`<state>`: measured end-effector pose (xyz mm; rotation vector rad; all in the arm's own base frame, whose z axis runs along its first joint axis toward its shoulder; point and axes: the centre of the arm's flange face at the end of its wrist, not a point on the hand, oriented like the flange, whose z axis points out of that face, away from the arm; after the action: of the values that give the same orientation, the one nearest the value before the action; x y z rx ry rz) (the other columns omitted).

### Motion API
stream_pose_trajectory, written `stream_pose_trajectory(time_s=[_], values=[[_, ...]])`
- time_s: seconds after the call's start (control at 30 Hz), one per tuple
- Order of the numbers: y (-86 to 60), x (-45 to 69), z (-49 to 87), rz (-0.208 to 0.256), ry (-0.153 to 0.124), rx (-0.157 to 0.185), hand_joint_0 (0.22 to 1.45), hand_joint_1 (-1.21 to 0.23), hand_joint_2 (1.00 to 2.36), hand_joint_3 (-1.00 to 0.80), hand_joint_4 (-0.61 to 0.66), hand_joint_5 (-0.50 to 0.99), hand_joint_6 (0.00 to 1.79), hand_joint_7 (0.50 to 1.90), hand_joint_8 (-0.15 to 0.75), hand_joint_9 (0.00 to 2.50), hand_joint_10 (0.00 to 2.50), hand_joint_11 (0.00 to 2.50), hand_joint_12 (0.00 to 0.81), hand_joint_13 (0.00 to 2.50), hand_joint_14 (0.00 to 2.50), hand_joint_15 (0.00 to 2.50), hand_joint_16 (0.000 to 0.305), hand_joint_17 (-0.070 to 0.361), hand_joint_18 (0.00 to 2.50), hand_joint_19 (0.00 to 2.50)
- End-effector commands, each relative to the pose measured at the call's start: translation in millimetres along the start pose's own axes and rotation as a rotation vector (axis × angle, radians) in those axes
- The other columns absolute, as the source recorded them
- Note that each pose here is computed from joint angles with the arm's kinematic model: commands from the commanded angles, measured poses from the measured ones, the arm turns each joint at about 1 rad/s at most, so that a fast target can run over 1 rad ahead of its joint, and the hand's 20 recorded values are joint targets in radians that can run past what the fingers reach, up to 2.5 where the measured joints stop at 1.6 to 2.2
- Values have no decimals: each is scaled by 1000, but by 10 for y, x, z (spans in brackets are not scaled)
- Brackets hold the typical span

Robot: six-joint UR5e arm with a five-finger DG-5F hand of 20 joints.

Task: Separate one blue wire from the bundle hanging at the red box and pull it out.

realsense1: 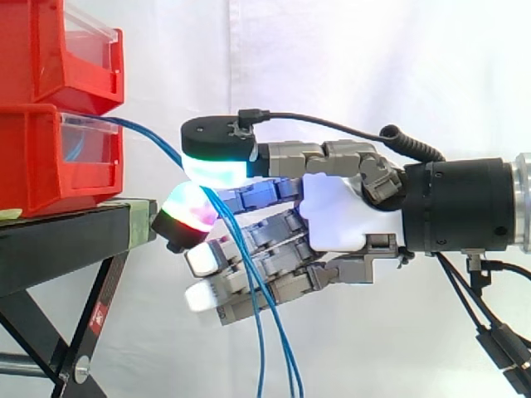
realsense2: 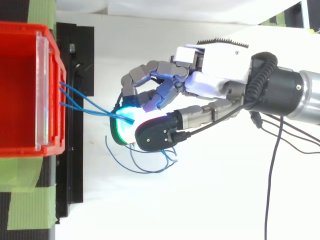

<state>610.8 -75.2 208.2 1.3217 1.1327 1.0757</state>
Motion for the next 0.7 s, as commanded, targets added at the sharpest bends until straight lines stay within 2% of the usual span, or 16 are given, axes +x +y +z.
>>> stream_pose_trajectory(time_s=[0.0,0.07,0.17,0.2,0.27,0.4,0.67], values=[[3,0,0,1,0,-1,589,-671,1002,183,154,-158,882,1276,423,933,13,611,411,1270,14,507,49,111,473,0],[-13,7,-4,-2,0,2,589,-670,1003,172,158,-162,884,1270,421,957,13,671,442,1298,17,726,53,120,489,9],[-6,-1,1,0,-1,1,588,-666,1004,170,161,-164,885,1261,443,1079,15,778,473,1255,18,778,55,124,487,22],[-6,-1,1,0,-1,1,588,-665,1005,164,161,-164,885,1262,481,1240,15,878,485,1210,19,781,56,127,485,22],[3,0,0,1,0,-1,586,-665,1005,158,160,-165,885,1259,493,1313,14,981,512,1150,19,740,59,133,493,31],[-6,8,1,-1,0,1,586,-665,1005,157,159,-166,886,1258,500,1360,13,1081,523,1056,18,688,61,138,495,48],[3,-1,0,1,-1,-1,582,-661,1006,148,167,-168,886,1258,509,1486,11,1204,529,1028,16,661,63,142,497,62]])
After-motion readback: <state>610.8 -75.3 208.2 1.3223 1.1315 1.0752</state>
